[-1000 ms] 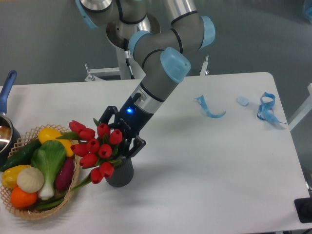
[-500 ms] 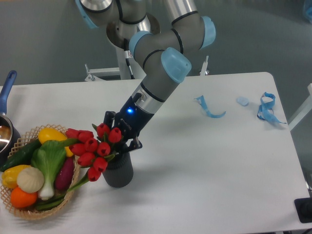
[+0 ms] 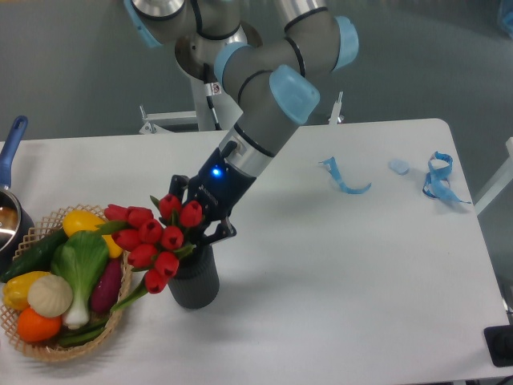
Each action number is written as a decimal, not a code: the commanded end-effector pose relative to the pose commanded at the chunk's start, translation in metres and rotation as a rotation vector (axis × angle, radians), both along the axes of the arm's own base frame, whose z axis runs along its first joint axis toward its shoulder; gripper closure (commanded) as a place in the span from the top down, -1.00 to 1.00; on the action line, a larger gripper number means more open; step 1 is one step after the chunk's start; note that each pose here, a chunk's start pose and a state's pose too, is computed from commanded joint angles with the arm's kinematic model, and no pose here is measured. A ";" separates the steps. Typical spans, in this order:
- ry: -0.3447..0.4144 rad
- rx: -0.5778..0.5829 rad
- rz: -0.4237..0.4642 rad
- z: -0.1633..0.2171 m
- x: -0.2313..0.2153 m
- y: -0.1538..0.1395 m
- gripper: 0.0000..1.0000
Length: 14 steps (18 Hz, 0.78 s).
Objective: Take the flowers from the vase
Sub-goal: 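Lift the gripped tulip bunch up out of the vase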
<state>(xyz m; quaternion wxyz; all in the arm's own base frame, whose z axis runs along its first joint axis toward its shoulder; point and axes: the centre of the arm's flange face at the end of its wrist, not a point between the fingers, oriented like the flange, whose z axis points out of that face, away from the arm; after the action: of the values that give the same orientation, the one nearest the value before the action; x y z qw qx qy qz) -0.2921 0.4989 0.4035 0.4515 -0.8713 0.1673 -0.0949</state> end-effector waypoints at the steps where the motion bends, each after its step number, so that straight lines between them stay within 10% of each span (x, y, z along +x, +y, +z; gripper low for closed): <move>1: 0.005 0.010 0.003 0.007 0.000 -0.001 -0.30; 14: -0.083 0.148 0.133 0.118 0.001 -0.037 -0.30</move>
<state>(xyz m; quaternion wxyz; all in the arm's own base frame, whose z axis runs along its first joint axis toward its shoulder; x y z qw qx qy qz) -0.2912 0.4614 0.5211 0.5263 -0.8401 0.0970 -0.0882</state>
